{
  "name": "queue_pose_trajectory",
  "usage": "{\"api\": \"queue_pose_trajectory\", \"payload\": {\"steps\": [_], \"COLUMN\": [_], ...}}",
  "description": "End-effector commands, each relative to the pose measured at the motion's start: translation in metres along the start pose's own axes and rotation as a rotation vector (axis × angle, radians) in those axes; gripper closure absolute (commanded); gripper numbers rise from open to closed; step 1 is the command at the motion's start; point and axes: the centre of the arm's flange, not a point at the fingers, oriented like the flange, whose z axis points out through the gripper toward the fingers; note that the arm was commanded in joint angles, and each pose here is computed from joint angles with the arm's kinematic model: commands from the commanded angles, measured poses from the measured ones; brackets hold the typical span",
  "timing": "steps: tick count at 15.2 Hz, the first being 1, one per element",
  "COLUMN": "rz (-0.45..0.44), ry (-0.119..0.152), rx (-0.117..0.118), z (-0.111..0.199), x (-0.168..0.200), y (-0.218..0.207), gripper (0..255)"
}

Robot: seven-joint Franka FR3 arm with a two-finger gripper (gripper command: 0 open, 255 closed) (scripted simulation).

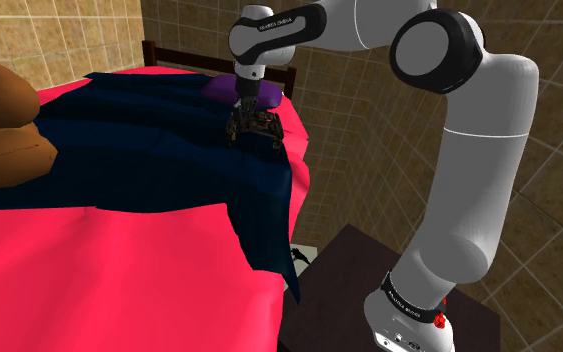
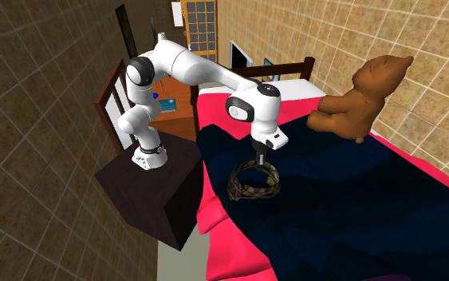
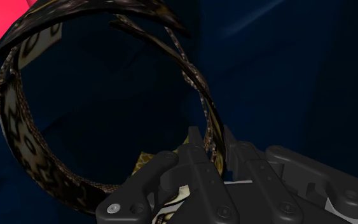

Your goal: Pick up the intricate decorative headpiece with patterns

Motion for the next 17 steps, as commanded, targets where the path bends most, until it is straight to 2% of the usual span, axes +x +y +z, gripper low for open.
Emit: {"api": "queue_pose_trajectory", "payload": {"steps": [1, 15, 17], "rz": [0.000, 0.000, 0.000], "ry": [0.000, 0.000, 0.000], "rx": [0.000, 0.000, 0.000], "z": [-0.005, -0.079, -0.080], "x": [0.000, 0.003, 0.003], "y": [0.000, -0.001, -0.001], "gripper": [255, 255, 255]}}
